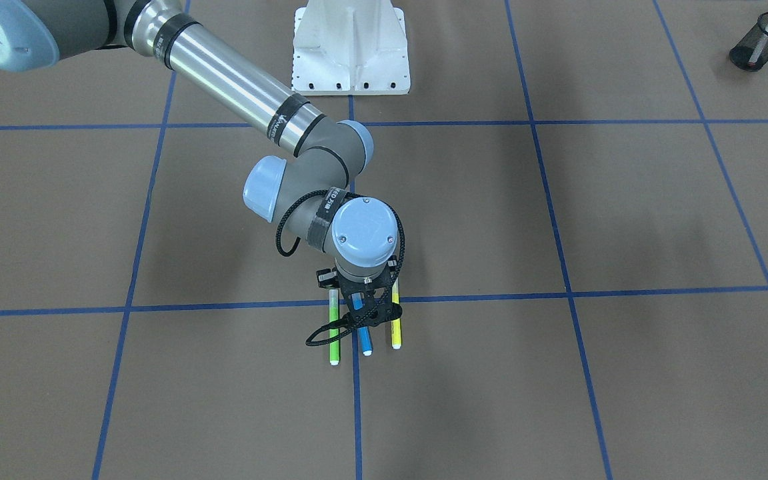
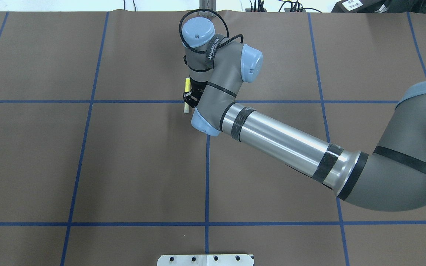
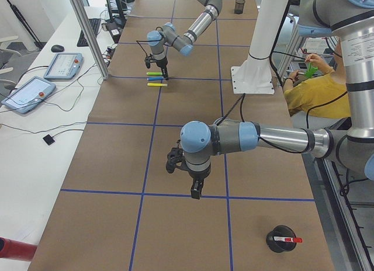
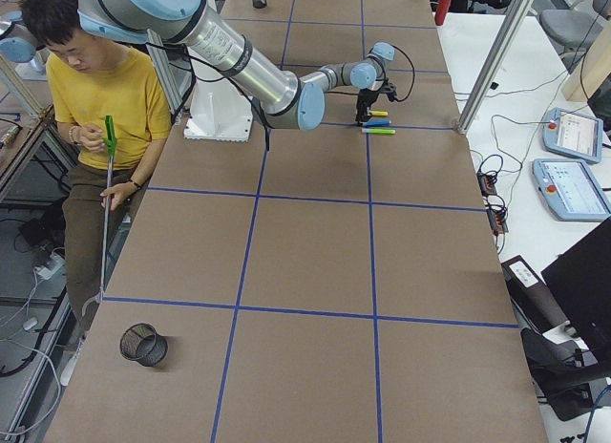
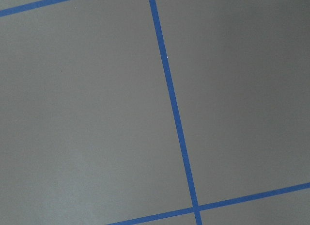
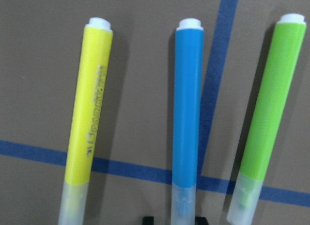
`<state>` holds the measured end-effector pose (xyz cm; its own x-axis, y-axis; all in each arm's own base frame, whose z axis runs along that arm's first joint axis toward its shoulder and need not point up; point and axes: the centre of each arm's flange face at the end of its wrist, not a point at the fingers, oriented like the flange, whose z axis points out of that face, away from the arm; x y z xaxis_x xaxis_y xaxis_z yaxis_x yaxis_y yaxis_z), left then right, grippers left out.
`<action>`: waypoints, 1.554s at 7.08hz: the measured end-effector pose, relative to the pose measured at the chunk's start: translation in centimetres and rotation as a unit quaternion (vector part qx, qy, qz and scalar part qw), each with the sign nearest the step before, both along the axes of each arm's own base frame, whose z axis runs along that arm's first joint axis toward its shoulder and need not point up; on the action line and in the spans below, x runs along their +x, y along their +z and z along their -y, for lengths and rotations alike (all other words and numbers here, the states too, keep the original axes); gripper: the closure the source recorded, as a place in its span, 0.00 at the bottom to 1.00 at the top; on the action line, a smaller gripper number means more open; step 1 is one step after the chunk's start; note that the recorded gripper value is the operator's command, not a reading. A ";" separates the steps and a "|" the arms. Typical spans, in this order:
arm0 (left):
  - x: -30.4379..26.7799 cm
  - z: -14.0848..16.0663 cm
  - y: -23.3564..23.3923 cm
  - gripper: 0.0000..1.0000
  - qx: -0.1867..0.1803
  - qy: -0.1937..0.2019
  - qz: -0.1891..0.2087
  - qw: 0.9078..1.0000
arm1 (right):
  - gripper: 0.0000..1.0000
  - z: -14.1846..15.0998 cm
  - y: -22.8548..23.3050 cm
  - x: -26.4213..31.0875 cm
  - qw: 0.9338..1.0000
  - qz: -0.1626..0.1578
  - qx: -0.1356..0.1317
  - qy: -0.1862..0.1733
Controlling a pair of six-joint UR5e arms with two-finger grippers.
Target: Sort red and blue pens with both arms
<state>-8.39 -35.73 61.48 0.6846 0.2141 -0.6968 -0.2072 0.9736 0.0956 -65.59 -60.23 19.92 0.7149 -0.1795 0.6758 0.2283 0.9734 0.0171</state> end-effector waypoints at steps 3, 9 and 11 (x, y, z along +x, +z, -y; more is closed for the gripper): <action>0.0 0.0 0.0 0.00 0.000 0.000 0.000 1.000 | 0.63 0.0 0.2 -0.1 1.000 -0.004 0.004 0.001; 0.0 0.0 0.0 0.00 0.000 0.000 0.000 1.000 | 1.00 0.1 0.2 0.0 1.000 -0.005 0.006 0.000; 0.0 0.0 0.1 0.00 -0.002 0.000 0.000 1.000 | 1.00 0.6 -2.5 1.0 1.000 0.011 0.018 0.005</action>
